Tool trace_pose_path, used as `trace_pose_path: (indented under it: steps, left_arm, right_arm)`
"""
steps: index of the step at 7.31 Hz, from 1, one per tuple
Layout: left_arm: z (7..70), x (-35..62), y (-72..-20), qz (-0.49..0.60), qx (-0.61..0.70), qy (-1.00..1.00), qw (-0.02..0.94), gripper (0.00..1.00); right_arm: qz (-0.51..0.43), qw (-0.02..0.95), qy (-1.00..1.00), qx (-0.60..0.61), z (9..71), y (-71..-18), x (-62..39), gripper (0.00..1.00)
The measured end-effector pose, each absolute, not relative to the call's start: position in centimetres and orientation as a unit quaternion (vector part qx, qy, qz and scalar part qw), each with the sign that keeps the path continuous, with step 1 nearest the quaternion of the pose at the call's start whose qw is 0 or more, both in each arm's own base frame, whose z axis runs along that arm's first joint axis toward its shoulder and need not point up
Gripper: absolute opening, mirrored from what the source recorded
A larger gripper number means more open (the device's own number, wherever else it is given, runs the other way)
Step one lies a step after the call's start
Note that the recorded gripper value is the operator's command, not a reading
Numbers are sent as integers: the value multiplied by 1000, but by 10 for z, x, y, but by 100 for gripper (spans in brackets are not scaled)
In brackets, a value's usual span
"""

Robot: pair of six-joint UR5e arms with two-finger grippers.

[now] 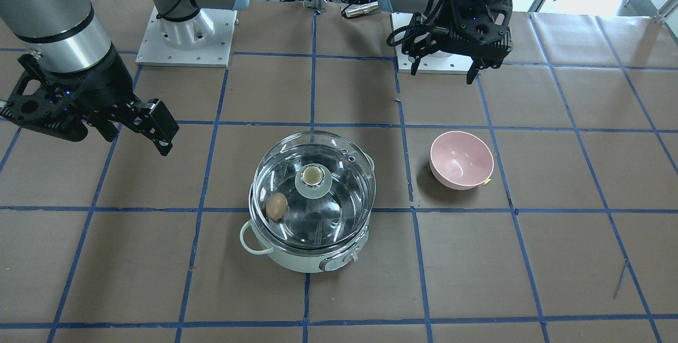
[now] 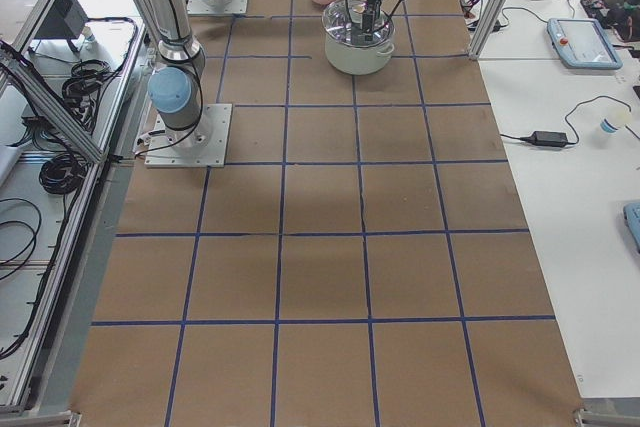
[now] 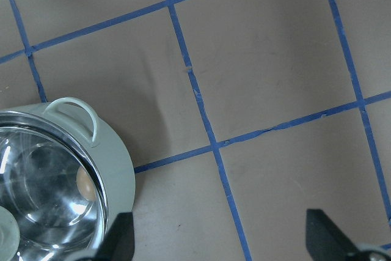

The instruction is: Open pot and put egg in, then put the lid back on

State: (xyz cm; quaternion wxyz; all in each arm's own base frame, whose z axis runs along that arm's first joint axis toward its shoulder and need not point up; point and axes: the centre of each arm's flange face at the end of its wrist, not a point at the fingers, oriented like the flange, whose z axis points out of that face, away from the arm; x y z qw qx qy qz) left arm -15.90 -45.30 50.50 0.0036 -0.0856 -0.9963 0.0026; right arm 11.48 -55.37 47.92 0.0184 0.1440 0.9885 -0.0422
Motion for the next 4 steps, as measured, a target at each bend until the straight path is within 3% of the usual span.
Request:
trace_pose_path:
  steps: [4]
  left_arm:
    - [505, -159, -453, 3, -85, -996, 4, 100]
  right_arm:
    - [-29, 19, 989, 143, 471, -548, 113, 100]
